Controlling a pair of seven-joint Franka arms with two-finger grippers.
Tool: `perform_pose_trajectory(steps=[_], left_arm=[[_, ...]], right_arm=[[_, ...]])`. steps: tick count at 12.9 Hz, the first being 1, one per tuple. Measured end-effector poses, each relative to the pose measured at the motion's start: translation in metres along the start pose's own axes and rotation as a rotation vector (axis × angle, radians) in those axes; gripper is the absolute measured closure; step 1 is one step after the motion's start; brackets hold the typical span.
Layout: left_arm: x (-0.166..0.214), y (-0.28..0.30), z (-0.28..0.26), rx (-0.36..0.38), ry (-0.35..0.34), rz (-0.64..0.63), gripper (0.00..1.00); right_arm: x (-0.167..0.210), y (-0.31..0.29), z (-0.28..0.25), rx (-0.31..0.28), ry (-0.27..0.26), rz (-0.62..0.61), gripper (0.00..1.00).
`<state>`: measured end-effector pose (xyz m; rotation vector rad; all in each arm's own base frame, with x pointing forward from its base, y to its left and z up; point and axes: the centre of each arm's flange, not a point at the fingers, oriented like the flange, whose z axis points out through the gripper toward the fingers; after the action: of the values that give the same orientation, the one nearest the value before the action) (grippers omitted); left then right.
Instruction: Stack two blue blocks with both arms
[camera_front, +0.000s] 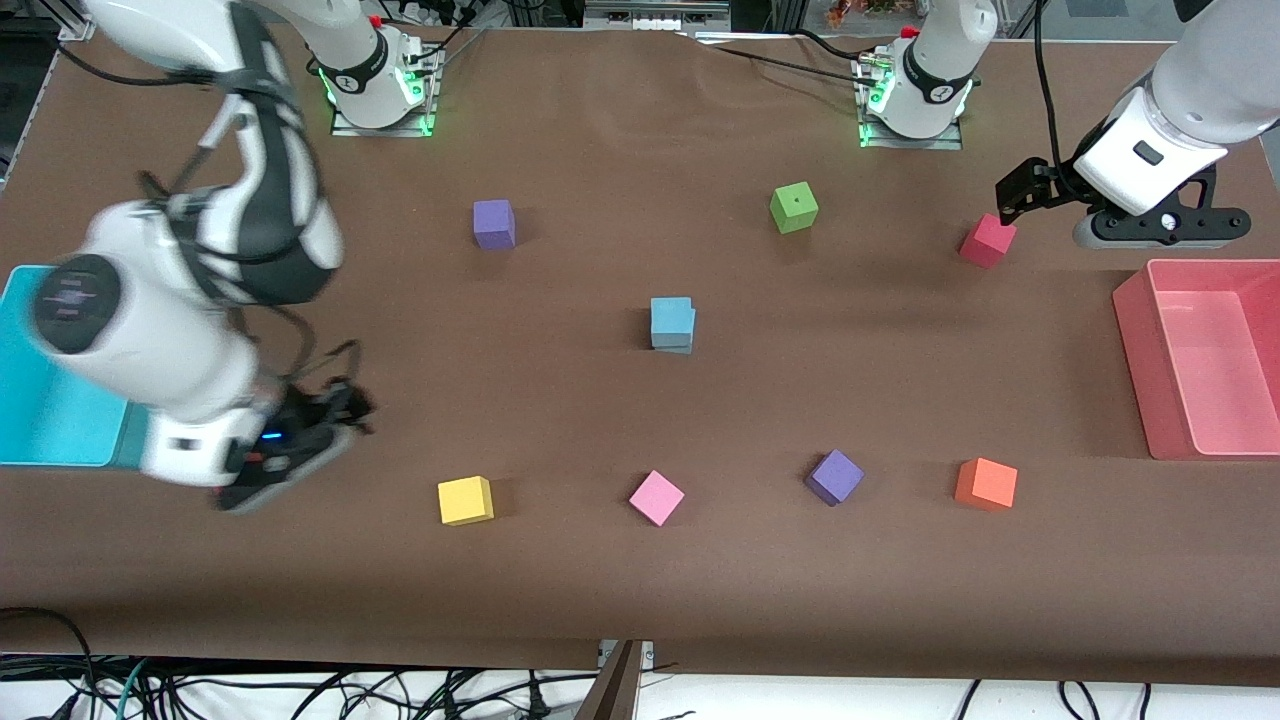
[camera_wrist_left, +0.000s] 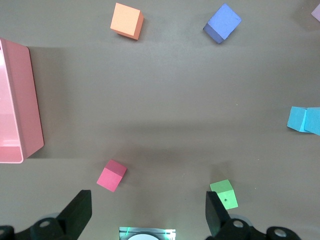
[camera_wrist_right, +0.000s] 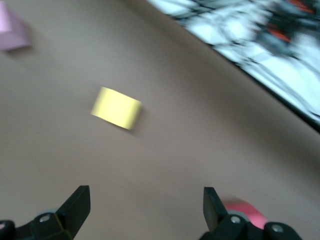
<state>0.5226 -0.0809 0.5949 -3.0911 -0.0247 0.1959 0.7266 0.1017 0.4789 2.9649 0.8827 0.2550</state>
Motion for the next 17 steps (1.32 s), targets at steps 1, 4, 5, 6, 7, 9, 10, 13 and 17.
perform_pose_trajectory(steps=[1,4,5,6,7,9,10,13,17], left_arm=[[0.000,-0.001,0.000,-0.001,0.003,-0.001,0.00],[-0.002,0.012,-0.003,0.003,0.011,0.022,0.00],[-0.003,0.016,-0.003,0.004,0.012,0.030,0.00],[-0.004,0.018,-0.003,0.004,0.013,0.033,0.00],[-0.004,0.017,-0.003,0.004,0.013,0.032,0.00],[-0.003,0.014,-0.003,0.003,0.013,0.025,0.00],[-0.002,0.011,-0.004,0.002,0.014,0.021,0.00],[-0.002,0.010,-0.004,0.002,0.016,0.019,0.00],[-0.002,0.010,-0.004,0.001,0.016,0.019,0.00]], right_arm=[[-0.021,0.038,-0.019,-0.016,0.016,0.045,0.00],[-0.071,0.079,-0.064,-0.026,0.000,0.135,0.00],[-0.081,0.076,-0.072,-0.016,-0.016,0.195,0.00],[-0.089,0.068,-0.079,0.005,-0.036,0.281,0.00],[-0.095,0.058,-0.083,0.026,-0.059,0.372,0.00],[-0.114,0.043,-0.087,0.041,-0.104,0.482,0.00],[-0.129,0.041,-0.089,0.048,-0.117,0.503,0.00],[-0.161,0.046,-0.102,0.058,-0.121,0.535,0.00],[-0.170,0.043,-0.098,0.080,-0.171,0.544,0.00]])
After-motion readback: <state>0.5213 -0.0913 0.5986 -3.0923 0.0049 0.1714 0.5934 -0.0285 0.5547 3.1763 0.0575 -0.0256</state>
